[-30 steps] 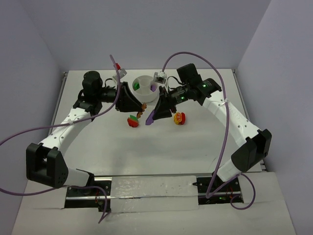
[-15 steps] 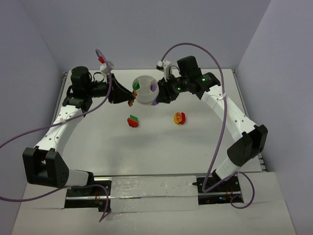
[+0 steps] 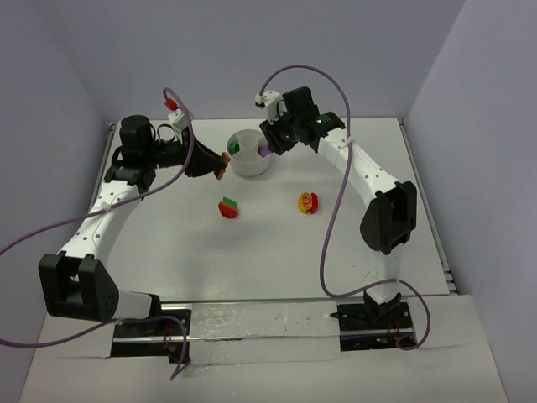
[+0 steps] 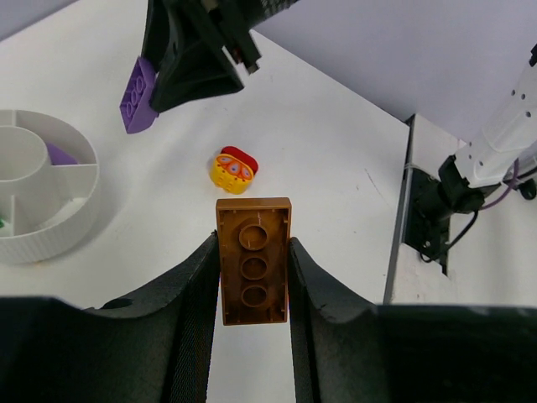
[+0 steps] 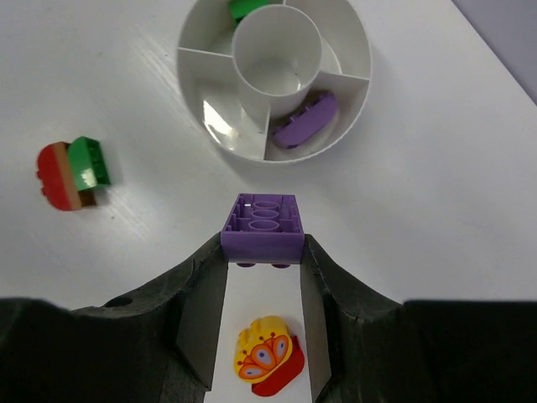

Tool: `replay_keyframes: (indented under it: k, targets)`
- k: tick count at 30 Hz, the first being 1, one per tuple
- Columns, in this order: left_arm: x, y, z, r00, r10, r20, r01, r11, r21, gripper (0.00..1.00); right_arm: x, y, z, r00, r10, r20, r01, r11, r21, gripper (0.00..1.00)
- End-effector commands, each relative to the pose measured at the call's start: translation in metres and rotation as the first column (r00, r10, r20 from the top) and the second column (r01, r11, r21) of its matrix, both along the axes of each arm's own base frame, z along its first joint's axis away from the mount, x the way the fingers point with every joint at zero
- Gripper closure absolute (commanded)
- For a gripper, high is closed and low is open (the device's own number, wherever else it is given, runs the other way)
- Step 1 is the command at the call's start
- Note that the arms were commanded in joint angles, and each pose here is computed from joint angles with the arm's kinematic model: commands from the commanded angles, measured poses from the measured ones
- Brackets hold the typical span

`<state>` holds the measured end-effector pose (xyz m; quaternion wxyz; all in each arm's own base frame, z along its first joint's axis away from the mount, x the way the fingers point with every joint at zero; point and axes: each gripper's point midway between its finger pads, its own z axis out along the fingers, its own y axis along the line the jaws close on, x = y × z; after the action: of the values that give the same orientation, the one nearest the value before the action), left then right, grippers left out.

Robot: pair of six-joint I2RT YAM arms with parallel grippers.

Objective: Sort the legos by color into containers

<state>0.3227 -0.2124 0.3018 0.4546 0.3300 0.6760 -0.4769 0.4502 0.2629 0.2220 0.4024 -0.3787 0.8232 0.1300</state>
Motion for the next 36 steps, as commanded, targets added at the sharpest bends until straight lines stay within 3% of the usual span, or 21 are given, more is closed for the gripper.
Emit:
replay_keyframes:
  k: [1,16,27,36]
  targets:
    - [0.018,0.007,0.019,0.991,0.052,0.12,-0.052,0.999,-0.003,1.0,0.04,0.0,0.026,0.988,-0.063,0.139,0.059,0.998,0.036,1.0]
    - [0.04,0.015,0.001,0.991,0.08,0.106,-0.084,0.996,0.03,1.0,0.079,0.015,0.0,0.989,-0.062,0.138,0.057,0.998,0.034,1.0]
    - [0.077,0.017,-0.003,0.978,0.125,0.169,-0.134,0.99,0.042,1.0,0.085,0.016,-0.02,0.99,-0.058,0.126,0.057,0.998,0.013,1.0]
    - [0.102,0.014,0.001,0.97,0.167,0.178,-0.167,0.986,-0.017,1.0,0.091,0.02,-0.033,0.992,-0.057,0.11,0.056,0.998,0.01,0.91]
